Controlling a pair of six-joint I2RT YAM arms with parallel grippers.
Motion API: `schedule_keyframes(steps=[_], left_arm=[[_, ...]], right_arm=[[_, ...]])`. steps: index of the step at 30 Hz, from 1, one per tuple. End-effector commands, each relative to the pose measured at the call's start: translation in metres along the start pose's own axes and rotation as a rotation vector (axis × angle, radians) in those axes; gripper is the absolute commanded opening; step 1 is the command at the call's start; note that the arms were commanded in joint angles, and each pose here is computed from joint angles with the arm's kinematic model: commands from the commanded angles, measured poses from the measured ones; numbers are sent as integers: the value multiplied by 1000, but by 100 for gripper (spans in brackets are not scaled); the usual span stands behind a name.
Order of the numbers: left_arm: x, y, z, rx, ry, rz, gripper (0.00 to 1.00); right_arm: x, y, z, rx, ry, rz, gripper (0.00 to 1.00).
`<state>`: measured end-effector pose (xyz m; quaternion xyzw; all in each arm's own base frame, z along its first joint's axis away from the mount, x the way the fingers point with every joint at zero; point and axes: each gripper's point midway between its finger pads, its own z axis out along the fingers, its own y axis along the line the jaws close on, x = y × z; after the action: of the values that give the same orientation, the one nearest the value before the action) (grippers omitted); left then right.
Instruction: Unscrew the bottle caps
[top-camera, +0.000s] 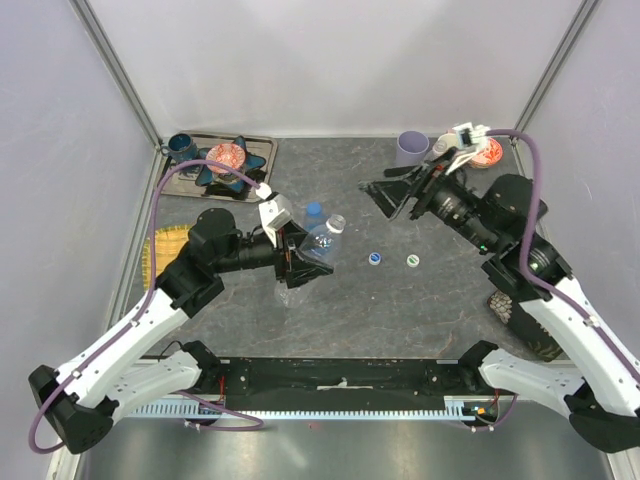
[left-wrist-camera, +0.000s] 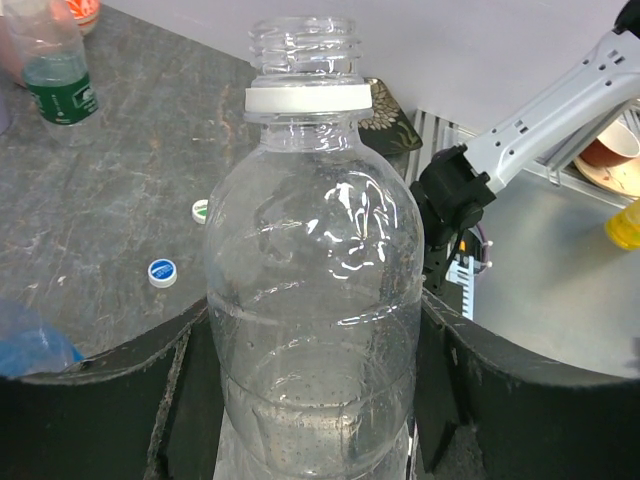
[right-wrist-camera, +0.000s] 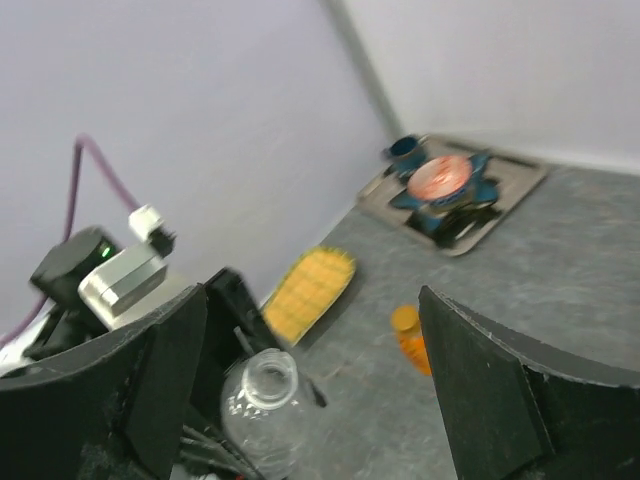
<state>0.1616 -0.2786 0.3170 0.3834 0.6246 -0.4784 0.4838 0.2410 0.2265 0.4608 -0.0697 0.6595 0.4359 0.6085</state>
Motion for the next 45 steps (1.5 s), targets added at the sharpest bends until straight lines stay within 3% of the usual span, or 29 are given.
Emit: schedule_keyframes(steps=[1,10,18,25,30,33,35,38,41,42,45], left_arm=[[-30,-11,7,84,-49,82,43],[-40,-6,19,90,-57,75,44],[-46,3,24,51,-68,73,44],[-53,3,28,62,-89,77,45],[-56,3,27,56,-103,83,45],[-58,3,28,54,-109,83,45],[-58,4,28,51,-110,84,46],[-59,8,27,19,-114,78,56],[-57,18,25,-40,-113,63,72],[-55,20,24,-59,-105,55,99],[-54,34,19,-154,-99,30,99]], right_arm=[[40,41,10,-249,202,73,95],[74,38,19,-248,303,39,95],[87,34,19,-240,339,26,87],[97,27,22,-220,360,31,69],[104,27,22,-230,382,41,65],[106,28,21,-233,386,45,57],[105,29,20,-238,385,43,43],[103,29,20,-237,377,39,23],[99,28,18,-224,363,28,5],[93,27,18,-212,346,21,0],[82,24,19,-177,311,-3,0]])
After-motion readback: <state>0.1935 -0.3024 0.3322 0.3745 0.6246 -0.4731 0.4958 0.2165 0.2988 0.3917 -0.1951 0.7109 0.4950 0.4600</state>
